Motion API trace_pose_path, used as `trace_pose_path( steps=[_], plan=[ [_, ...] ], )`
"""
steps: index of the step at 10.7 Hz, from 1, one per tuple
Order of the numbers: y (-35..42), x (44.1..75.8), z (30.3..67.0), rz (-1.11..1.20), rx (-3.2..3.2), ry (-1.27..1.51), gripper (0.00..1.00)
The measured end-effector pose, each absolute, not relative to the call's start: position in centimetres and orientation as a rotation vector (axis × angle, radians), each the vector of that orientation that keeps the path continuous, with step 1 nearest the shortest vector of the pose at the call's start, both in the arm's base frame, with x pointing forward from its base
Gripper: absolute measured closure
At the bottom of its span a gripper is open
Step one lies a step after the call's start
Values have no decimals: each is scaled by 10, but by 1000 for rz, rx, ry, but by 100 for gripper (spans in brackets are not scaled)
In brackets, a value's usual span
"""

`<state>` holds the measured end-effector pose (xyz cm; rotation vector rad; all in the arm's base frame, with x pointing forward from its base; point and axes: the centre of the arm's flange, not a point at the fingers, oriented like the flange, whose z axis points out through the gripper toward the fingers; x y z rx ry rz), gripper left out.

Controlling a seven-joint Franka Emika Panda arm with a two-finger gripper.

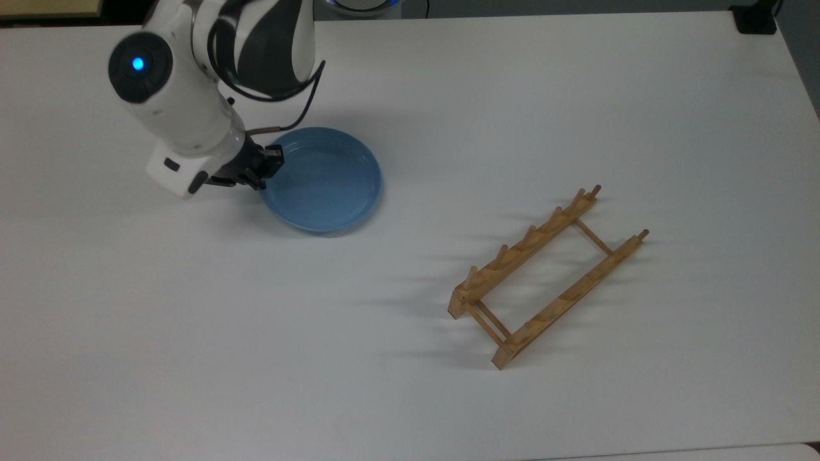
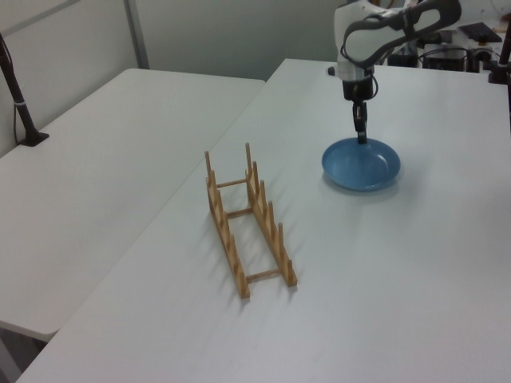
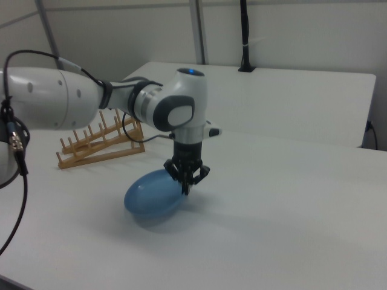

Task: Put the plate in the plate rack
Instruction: 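Lift the plate by its rim and carry it over the wooden rack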

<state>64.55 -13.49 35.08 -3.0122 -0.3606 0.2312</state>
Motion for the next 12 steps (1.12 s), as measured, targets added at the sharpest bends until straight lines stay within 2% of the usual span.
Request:
trace_pose_path(
  steps=[3, 6, 8, 10, 12],
  plan=[
    [-140, 640, 431, 43, -3043, -414, 95],
    [-136, 642, 519, -305, -3110, -448, 95],
    [-105, 645, 570, -507, -3150, -448, 95],
    [-52, 651, 598, -658, -3234, -392, 95],
    [26, 656, 607, -815, -3325, -312, 95]
  ],
)
